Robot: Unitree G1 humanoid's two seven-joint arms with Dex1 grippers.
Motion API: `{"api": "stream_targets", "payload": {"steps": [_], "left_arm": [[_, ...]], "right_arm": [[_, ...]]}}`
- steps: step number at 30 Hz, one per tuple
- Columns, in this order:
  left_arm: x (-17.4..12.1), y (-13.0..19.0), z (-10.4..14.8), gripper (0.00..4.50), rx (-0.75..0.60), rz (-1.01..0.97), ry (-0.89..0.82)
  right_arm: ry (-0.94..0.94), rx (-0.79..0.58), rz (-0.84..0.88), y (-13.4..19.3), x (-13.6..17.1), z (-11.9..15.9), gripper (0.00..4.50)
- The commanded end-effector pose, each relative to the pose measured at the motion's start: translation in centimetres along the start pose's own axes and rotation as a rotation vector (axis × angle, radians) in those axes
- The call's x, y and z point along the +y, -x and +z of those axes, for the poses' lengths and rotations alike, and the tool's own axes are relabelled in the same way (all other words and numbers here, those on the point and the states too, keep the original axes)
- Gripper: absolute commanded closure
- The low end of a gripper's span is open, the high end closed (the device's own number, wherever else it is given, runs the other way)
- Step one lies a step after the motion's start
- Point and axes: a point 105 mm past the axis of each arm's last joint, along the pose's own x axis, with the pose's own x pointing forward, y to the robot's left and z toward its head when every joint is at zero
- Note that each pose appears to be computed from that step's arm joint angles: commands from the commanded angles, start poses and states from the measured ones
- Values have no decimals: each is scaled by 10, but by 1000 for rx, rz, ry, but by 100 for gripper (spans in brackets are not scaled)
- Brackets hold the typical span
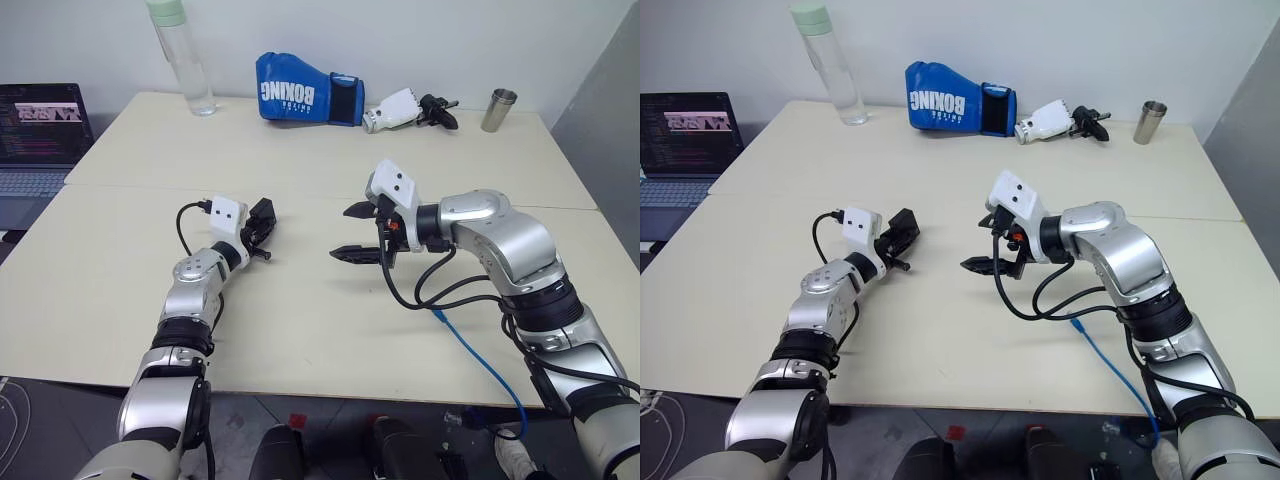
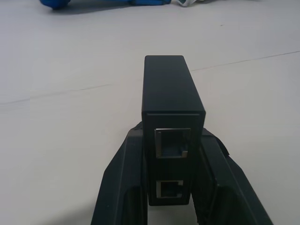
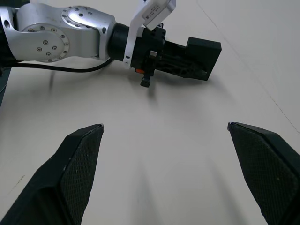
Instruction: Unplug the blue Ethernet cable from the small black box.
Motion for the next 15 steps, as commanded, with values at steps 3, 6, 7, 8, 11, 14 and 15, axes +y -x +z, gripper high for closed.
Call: {"api": "stream_targets", "payload": {"steps": [3,6,7,8,11,14,15], "left_arm": [[4,-1,13,215,-62,12,-14],[4,1,13,158,-64,9,-21],[4,2,14,138,-67,6,-21],[4,2,14,115,-69,5,-21],[5,5,16,52,-76,0,-33],[3,10,16,1,-76,-11,-59],[3,13,17,1,-78,-15,-66]], "right_arm": [[59,-9,-7,5,1,12,0],[59,-6,-5,5,1,11,0],[59,-6,-5,5,1,11,0],[59,-5,-5,5,1,11,0],[57,-5,-5,6,1,11,0],[57,-4,-6,6,1,11,0],[57,-4,-6,7,1,11,0]]}}
